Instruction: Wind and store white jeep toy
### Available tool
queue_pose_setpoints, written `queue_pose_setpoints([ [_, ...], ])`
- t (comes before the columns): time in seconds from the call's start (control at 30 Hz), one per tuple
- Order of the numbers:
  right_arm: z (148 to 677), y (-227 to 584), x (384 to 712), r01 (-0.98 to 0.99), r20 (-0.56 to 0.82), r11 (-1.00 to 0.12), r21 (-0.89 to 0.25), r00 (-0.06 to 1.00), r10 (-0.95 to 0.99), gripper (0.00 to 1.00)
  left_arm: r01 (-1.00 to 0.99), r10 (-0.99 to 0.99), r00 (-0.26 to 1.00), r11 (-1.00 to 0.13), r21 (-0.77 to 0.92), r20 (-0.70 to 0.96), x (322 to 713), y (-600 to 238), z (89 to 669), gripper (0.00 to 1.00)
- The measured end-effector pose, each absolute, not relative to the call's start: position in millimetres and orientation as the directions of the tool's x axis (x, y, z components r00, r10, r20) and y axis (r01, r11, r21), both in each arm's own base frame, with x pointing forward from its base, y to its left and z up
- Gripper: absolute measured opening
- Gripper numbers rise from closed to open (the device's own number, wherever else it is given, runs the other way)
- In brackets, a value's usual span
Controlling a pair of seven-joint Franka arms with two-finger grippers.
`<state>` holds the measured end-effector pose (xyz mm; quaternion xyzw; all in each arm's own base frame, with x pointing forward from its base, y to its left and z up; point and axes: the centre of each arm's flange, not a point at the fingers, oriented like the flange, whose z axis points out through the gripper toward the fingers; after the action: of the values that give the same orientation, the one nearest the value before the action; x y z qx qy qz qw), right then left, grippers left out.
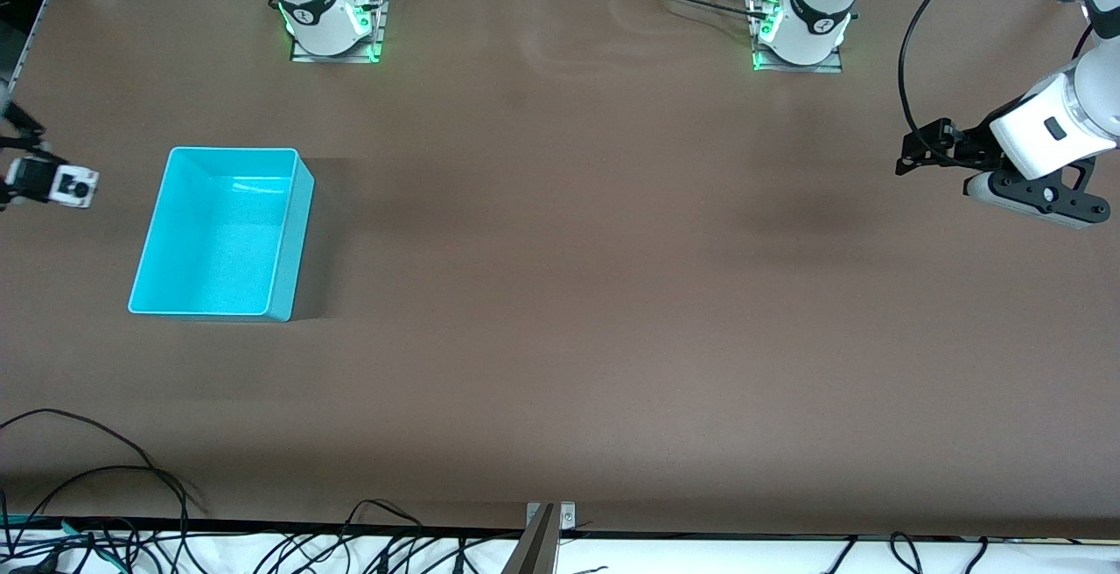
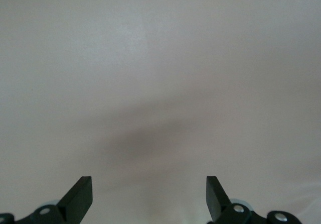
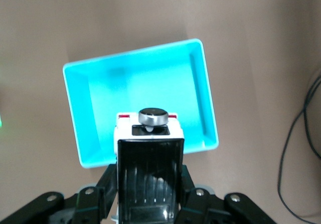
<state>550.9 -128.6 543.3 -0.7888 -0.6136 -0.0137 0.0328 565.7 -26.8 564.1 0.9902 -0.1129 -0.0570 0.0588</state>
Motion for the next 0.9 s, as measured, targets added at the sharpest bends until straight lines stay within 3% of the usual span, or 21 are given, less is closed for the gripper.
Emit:
queue_pose_setpoints([
  [0.47, 437, -118, 489, 0.953, 0.047, -0.303, -0.024, 0.304, 0.952, 0.53, -0.229, -0.241, 0.966, -0.965, 0.128, -0.091, 566, -33, 568, 1.00],
  [0.9, 365, -110, 457, 0.977, 0.035, -0.215, 0.012, 0.214, 0.976, 0.53, -0.223, -0.236, 0.967, -0.966, 0.129, -0.096, 566, -29, 569, 1.00],
])
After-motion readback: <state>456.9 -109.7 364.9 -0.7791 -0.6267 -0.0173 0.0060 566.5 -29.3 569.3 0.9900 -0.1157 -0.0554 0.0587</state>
